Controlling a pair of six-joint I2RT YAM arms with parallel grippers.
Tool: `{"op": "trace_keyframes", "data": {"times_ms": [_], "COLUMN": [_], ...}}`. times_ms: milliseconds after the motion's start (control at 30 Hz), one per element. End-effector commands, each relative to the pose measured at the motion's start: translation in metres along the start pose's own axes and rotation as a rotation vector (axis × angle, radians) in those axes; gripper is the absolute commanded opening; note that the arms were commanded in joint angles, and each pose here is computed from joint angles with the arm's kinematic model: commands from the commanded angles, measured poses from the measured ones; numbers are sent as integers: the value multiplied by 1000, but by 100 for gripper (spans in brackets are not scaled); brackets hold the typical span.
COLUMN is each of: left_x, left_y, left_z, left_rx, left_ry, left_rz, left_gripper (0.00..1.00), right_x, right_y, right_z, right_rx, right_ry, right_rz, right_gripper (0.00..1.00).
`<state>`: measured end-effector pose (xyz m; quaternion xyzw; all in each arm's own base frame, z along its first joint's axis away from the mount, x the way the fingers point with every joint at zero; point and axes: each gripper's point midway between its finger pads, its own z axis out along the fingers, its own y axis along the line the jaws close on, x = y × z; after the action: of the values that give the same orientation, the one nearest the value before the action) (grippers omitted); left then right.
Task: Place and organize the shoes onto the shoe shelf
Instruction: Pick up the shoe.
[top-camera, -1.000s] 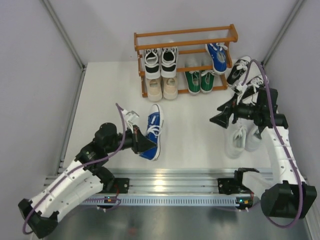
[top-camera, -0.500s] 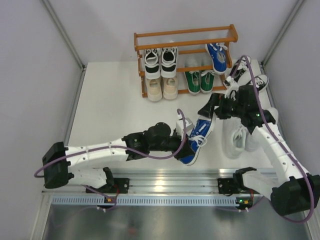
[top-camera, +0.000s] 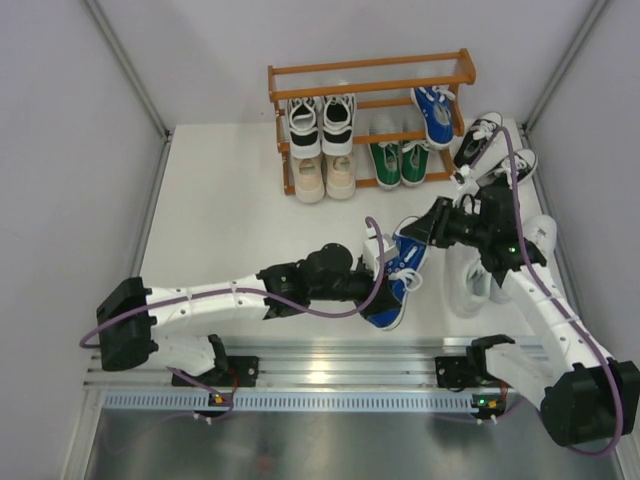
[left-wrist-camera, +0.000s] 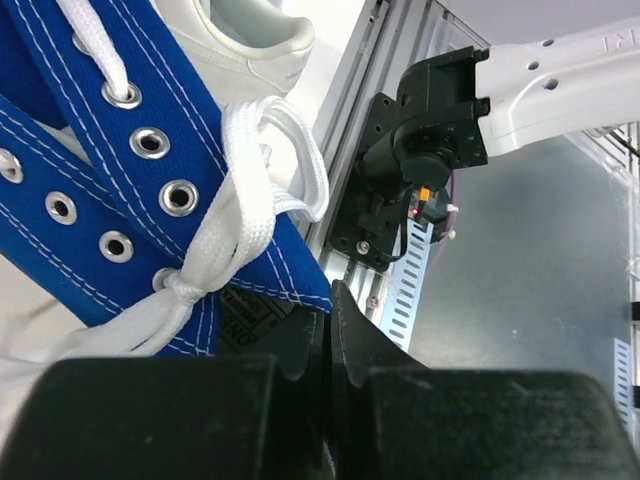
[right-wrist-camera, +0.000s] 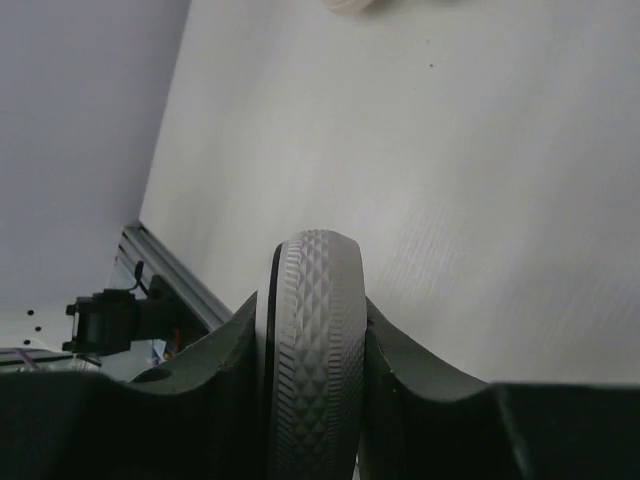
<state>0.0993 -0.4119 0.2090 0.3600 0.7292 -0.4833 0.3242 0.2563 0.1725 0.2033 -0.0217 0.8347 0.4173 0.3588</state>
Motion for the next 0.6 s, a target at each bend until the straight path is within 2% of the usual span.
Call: {"op": "trace_keyframes", "data": {"times_ms": [0, 33, 67, 100, 167, 200, 267, 367, 567], "left_x": [-74, -72, -69, -66, -59, -57, -63, -51, -36], "left_y": [-27, -26, -22, -19, -17, -17, -18, -8, 1], "left_z": [-5, -5, -10, -14, -28, -35, -54, -70, -69], "left_rx": [80, 76, 61, 50, 57, 64, 81, 101, 206], "left_ry": [-251, -250, -256, -257, -260, -263, -300, -293, -296], "left_rz": [62, 56, 46, 40, 46, 49, 64, 79, 89], "left_gripper": [13, 26, 40, 68, 89, 92, 94, 96, 96], "right_x": [-9, -8, -12, -14, -7, -6, -3, 9, 38], "right_y": [33, 36, 33, 36, 40, 46, 48, 60, 89], "right_z": [-10, -13, -18, -22, -31, -36, -37, -42, -48], "right_rx": [-222, -251, -269, -296, -364, -399, -437, -574, -796], "right_ry": [-17, -11, -25, -22, 0, 10, 14, 49, 127], "right_rz": [-122, -158, -234, -283, -402, -453, -535, -599, -707], "right_gripper": [12, 3, 0, 0, 0, 0, 0, 0, 0]}}
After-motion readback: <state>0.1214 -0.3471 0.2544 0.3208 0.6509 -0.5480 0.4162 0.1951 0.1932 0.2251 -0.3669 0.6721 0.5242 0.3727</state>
